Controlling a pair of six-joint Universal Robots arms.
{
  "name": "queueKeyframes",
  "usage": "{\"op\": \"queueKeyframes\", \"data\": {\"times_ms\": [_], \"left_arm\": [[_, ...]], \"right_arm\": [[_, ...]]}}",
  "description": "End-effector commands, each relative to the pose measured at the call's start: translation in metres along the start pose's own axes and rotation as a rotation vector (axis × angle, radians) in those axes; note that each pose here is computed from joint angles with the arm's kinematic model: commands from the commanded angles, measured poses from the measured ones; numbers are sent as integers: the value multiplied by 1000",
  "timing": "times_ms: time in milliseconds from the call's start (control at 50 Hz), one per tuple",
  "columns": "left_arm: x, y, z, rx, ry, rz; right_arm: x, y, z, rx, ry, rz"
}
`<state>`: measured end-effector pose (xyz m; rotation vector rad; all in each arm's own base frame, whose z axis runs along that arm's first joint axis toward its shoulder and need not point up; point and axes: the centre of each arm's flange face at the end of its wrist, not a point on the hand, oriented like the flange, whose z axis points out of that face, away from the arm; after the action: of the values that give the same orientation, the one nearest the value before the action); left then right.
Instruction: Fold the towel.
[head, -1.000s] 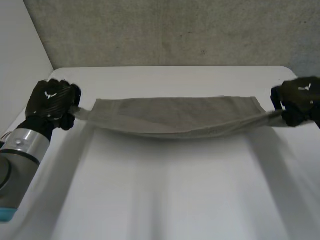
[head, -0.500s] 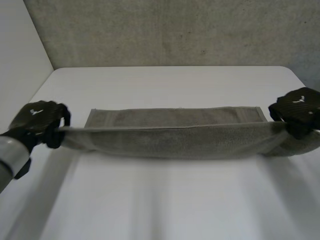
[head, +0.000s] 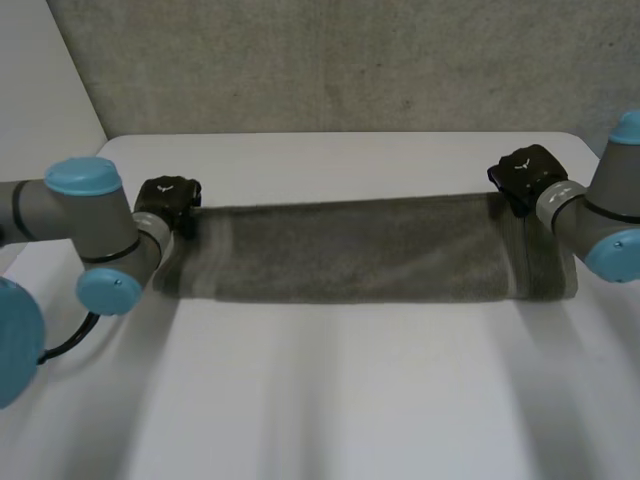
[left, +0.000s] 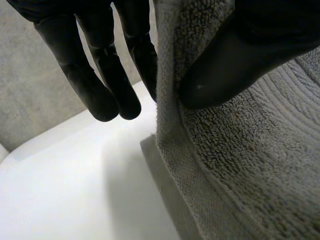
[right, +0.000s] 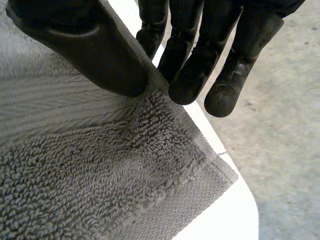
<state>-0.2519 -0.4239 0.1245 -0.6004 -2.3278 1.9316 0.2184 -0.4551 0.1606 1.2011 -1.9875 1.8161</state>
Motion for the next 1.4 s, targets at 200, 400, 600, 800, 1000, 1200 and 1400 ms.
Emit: {"op": "queueKeyframes", "data": {"times_ms": [200, 400, 600, 800, 1000, 1200, 1400], "left_arm": [[14, -7, 13, 55, -37, -63], [-2, -45, -26, 75, -54, -182], [0, -52, -109, 78, -44, -184], [10, -21, -130, 108, -35, -181], [11, -18, -131, 114, -41, -181], [9, -17, -130, 113, -46, -183], [6, -18, -129, 117, -56, -185]], "right_arm": [[-4, 6, 26, 87, 136, 57], [12, -27, -45, 39, 105, 168], [-19, -11, -102, -95, 10, 204], [-34, 31, -95, -123, -23, 221], [-31, 60, -81, -167, -8, 243], [8, 76, -77, -214, 113, 251], [99, 69, -87, -278, 333, 45]]}}
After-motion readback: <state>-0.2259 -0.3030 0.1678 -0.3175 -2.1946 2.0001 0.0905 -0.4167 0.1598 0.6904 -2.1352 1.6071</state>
